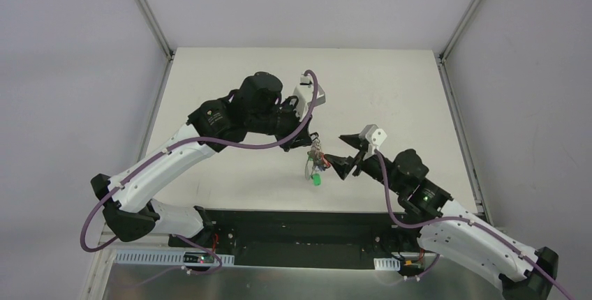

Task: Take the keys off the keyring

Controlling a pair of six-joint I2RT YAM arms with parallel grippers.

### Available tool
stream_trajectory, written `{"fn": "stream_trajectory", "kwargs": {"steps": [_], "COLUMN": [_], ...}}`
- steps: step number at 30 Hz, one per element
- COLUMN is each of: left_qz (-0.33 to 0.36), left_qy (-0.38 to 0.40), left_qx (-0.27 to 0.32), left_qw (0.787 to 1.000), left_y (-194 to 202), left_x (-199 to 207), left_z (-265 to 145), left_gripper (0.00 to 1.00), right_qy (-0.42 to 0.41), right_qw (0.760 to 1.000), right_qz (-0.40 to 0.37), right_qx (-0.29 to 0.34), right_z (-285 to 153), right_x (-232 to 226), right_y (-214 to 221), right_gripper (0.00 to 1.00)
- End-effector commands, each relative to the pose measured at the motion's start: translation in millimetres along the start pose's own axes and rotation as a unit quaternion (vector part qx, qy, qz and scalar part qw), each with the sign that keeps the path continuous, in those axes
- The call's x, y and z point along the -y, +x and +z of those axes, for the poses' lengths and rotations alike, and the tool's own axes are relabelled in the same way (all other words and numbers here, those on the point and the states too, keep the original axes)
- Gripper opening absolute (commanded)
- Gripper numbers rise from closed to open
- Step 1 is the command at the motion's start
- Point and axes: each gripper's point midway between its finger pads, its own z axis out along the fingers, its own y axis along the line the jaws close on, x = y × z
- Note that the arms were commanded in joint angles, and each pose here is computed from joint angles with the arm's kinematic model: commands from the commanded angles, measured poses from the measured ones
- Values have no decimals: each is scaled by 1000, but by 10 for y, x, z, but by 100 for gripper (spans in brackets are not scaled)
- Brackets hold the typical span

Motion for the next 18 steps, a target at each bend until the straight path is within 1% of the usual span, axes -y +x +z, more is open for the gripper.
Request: {"fn": "stream_trajectory", "kwargs": {"steps": [1,4,11,14,16,18], "left_qz": [-1,-8,-33,-45,-54,-60], "left_qy": [-41,-53,-80,-91,-96,-99], "left_qx": [33,29,14,8,6,2], "left_qw": [999,998,996,995,994,993], "left_y": [-150,-131,-68,-57,-53,-49], "left_x": [-111,-164,-283,-330,-354,-372], "left_z": [-47,-17,98,164,200,239], "left_gripper": [0,0,0,0,0,0], "right_qy": [-35,-57,-56,-40,-16,5], "right_qw": [999,997,991,986,982,981], "right_qz": [12,36,118,155,181,186], "right_qx": [17,29,34,43,50,54], "right_z": [-77,-69,84,164,211,241], "right_x": [-135,-228,-282,-254,-191,-140], "right_y": [-163,-272,-422,-495,-549,-584], "right_gripper": [73,73,71,71,75,76]}}
